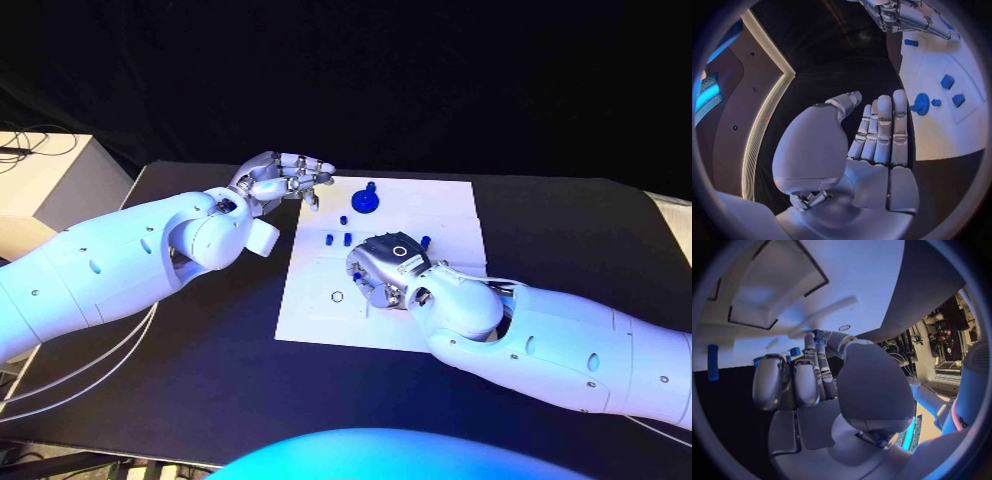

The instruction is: Assemble the parts on the task board

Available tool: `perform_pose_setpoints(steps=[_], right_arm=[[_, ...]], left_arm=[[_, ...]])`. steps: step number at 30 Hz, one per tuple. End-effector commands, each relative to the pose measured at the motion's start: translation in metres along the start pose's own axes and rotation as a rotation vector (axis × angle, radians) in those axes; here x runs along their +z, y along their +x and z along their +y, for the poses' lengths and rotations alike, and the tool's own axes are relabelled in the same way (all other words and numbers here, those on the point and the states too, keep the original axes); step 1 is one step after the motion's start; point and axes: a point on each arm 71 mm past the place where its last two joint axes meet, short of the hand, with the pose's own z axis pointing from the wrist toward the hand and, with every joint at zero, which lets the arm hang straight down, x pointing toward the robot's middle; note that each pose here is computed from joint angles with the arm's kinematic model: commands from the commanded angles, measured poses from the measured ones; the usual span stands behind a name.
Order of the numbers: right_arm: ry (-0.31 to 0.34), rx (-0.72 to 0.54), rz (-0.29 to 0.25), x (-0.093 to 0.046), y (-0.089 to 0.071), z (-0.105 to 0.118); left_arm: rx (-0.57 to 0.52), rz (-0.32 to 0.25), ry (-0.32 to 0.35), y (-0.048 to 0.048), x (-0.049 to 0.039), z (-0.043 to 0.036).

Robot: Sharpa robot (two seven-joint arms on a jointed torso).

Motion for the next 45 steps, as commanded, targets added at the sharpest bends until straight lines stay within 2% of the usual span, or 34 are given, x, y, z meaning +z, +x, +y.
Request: perform_pose_setpoints(steps=[1,31,38,45], right_arm=[[-0.021,0.022,0.01,0.0,0.002,0.001],[-0.001,0.057,-0.05,-0.003,-0.001,-0.008],[0.017,0.096,-0.071,-0.009,-0.003,-0.014],[0.042,0.158,-0.065,-0.023,-0.017,-0.029]], left_arm=[[-0.011,0.018,0.002,0.0022,0.0002,-0.0003],[-0.013,0.021,-0.003,0.0022,0.0004,0.0005],[-0.015,0.02,-0.006,0.002,0.0,0.0021],[-0.017,0.019,-0.01,0.0015,-0.0012,0.0042]])
